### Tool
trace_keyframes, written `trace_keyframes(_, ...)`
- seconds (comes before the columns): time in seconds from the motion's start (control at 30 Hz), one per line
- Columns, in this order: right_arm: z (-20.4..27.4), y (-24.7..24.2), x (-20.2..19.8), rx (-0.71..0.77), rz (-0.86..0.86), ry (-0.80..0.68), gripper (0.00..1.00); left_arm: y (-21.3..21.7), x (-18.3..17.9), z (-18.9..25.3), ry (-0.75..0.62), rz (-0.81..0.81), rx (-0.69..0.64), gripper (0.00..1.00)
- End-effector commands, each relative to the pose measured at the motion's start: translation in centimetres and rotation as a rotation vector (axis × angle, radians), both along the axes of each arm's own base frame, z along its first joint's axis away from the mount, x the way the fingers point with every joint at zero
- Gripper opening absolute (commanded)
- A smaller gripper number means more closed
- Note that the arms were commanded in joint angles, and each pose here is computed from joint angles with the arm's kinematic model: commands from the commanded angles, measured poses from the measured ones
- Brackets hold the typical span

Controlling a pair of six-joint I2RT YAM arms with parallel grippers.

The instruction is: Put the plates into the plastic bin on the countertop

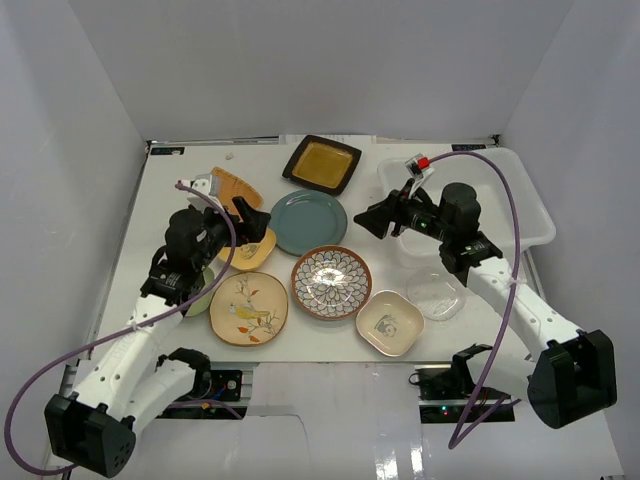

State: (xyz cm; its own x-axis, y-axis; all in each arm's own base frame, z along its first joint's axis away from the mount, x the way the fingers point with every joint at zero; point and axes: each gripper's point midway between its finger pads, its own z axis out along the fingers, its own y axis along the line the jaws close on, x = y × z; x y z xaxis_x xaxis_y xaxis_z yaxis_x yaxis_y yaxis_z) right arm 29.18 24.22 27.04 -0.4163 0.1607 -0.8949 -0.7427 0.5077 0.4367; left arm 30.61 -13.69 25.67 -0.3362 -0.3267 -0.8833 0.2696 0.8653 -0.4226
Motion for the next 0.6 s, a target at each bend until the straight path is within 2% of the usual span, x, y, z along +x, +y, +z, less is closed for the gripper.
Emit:
trace_keyframes(0.0, 0.1, 1.2, -1.3, 0.008, 0.065, -0.032, 0.69, 0.5, 0.5, 0.8, 0.016, 0.048, -0.009, 0.98)
trace_keyframes(0.3, -1.3, 3.3, -3.9, 0.005, 0.148, -0.018, 0.68, 7.0, 4.0, -2.4, 0.186, 0.447, 0.066, 0.98)
trace_keyframes(0.4, -1.4, 3.7, -4.8, 0.006, 0.168, -0.023, 0.67, 11.3, 6.0, -4.8, 0.301, 0.521, -0.029, 0.98)
trace_keyframes(0.47, -1.7, 3.9, -5.4, 0.005, 0.184, -0.028, 0.67, 14.8, 7.0, -5.8, 0.322, 0.602, -0.092, 0.98)
trace_keyframes(0.57, -1.8, 4.2, -6.0, 0.01, 0.2, -0.031, 0.66, 17.1, 7.6, -8.0, 0.357, 0.685, -0.108, 0.98)
